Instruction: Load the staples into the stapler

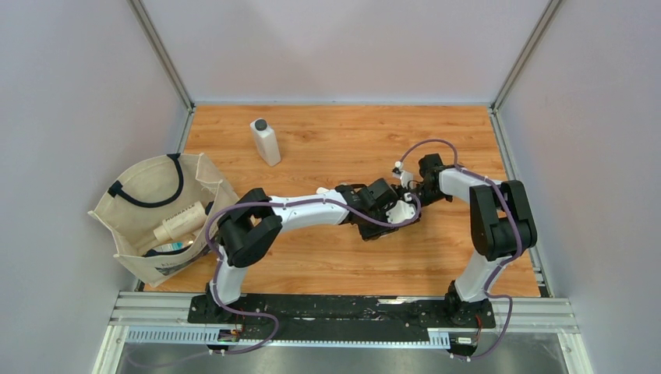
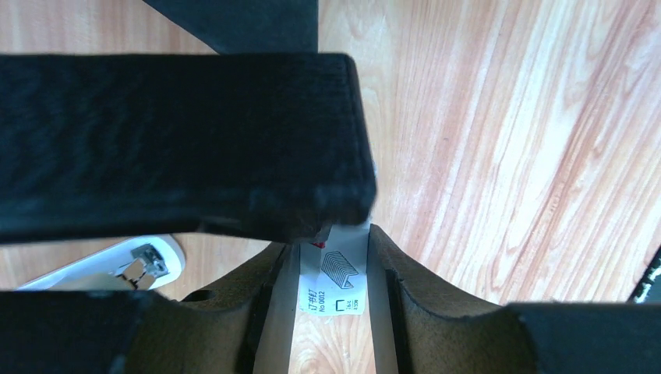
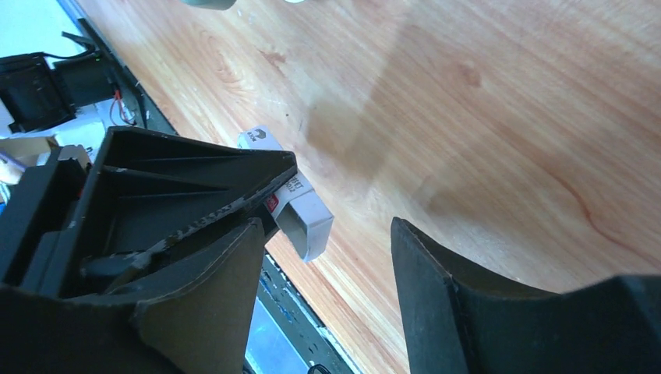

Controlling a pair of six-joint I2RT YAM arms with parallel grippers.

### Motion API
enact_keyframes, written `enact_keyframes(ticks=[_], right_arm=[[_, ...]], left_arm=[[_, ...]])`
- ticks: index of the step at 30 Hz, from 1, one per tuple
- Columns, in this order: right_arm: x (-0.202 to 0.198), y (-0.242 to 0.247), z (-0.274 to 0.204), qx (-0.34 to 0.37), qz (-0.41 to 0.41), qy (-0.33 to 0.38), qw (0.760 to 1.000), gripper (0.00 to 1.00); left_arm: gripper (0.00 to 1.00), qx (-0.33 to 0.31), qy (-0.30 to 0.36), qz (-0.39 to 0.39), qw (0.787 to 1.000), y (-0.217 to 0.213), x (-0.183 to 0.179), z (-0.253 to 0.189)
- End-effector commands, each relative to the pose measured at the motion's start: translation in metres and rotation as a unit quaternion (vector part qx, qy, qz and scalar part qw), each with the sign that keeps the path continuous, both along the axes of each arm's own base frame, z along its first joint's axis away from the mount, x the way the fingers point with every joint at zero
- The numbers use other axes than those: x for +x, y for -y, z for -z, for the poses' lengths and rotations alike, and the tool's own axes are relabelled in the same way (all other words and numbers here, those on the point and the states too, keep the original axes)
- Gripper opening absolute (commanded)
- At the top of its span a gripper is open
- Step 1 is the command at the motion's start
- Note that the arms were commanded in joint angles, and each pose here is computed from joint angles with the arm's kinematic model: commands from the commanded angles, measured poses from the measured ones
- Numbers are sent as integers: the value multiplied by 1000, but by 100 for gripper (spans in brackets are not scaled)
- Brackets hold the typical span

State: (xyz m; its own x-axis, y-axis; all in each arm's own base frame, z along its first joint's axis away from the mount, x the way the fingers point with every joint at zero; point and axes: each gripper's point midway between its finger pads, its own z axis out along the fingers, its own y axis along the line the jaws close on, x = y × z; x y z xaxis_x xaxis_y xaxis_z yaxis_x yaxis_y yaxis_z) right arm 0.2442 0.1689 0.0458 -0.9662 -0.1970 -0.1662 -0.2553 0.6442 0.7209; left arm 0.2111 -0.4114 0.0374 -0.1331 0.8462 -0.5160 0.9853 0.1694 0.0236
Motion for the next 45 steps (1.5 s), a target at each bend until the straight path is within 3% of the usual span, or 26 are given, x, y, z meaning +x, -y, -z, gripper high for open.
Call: enact_keyframes(ticks=[1,15,36,39,41,45], right_arm=[[-3,0,-7,46,1,-12,999,62],[-5,-6,-30,126,-4,-17,992,53],[-3,-7,-24,127,-2,-25,992,42],[-3,-7,-25,130,-2,-25,991,37],[-3,-7,-26,132,-2,-25,991,29],[-3,-7,-26,132,-2,-26,991,29]], left_arm=[[42,-58,26,-4,998,10,10,-47],[43,-77,9,-14,997,8,14,-55],[43,-90,0,-14,996,13,11,-62],[43,-91,-2,-13,996,14,11,-62],[43,-92,-4,-13,996,14,10,-62],[42,-90,-5,-12,996,13,9,-61]])
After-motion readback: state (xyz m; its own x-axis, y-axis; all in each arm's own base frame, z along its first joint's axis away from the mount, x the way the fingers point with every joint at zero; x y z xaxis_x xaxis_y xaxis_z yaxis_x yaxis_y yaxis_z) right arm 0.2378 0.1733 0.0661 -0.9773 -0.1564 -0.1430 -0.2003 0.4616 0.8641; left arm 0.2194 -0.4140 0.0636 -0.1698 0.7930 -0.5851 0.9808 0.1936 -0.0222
